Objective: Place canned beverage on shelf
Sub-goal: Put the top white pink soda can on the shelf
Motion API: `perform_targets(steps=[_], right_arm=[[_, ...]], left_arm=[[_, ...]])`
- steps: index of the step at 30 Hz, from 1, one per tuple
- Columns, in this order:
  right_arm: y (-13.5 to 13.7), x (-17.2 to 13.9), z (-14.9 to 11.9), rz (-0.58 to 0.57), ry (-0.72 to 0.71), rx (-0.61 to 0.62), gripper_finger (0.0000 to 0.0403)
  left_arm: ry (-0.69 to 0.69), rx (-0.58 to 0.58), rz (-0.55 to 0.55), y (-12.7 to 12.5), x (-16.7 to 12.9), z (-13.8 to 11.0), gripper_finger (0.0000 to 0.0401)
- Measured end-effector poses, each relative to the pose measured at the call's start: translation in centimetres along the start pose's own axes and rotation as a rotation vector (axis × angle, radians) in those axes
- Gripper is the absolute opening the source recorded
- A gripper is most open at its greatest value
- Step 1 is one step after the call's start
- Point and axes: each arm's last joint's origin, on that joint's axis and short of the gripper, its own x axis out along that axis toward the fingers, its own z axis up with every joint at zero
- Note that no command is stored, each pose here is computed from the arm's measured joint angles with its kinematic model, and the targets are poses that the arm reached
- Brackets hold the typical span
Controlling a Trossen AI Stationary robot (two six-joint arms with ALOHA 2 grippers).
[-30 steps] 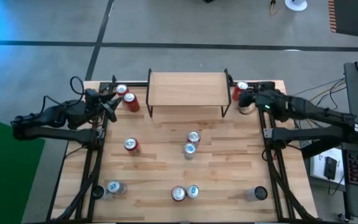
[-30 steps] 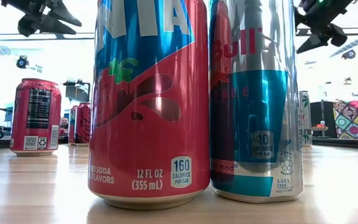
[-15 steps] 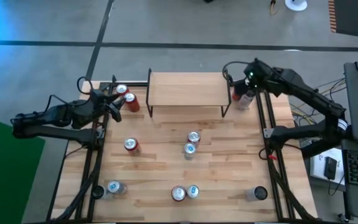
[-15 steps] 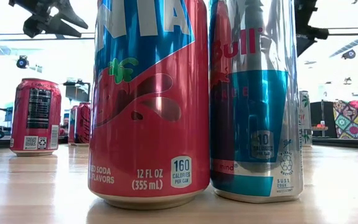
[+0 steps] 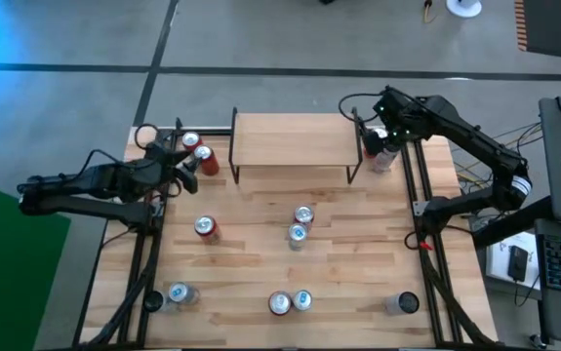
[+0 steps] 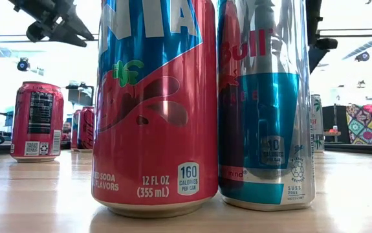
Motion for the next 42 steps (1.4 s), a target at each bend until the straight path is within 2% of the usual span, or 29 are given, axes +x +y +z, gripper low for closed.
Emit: perform_targets(steps=[7,10,13,19,23,30,42], right_arm=[[-1.0,0.6,0.3,-0.011,0.027,-0.008,0.0352],[-1.6,0.7,0.3,-0.049,0.042,-0.030,0.0352],[-2.1,1.2,0.2,-0.089,0.064,-0.057,0.0352],[-2.4,2.0,-0.2,-0.098,0.109,-0.072,0.0352],[-2.3,2.1,-0.2,-0.038,0.136,-0.094,0.0352],[-2.7,3.0,0.9,-0.057,0.102,-0.069,0.0352],[-2.4,7.1,2.6,-0.108,0.244,-0.074,0.0352]], left_arm=[[0.127,-0.060,-0.158,-1.2,1.0,-0.3,0.0173],[0.183,-0.071,-0.247,-1.5,1.1,-0.3,0.0173],[0.211,-0.067,-0.285,-1.6,1.2,-0.4,0.0173],[0.164,-0.024,-0.189,-1.4,1.5,-0.4,0.0173],[0.154,-0.018,-0.140,-1.6,1.8,-0.4,0.0173],[0.197,0.004,-0.114,-2.3,2.9,-1.0,0.0173],[0.289,-0.005,-0.151,-3.5,4.0,-1.3,0.0173]])
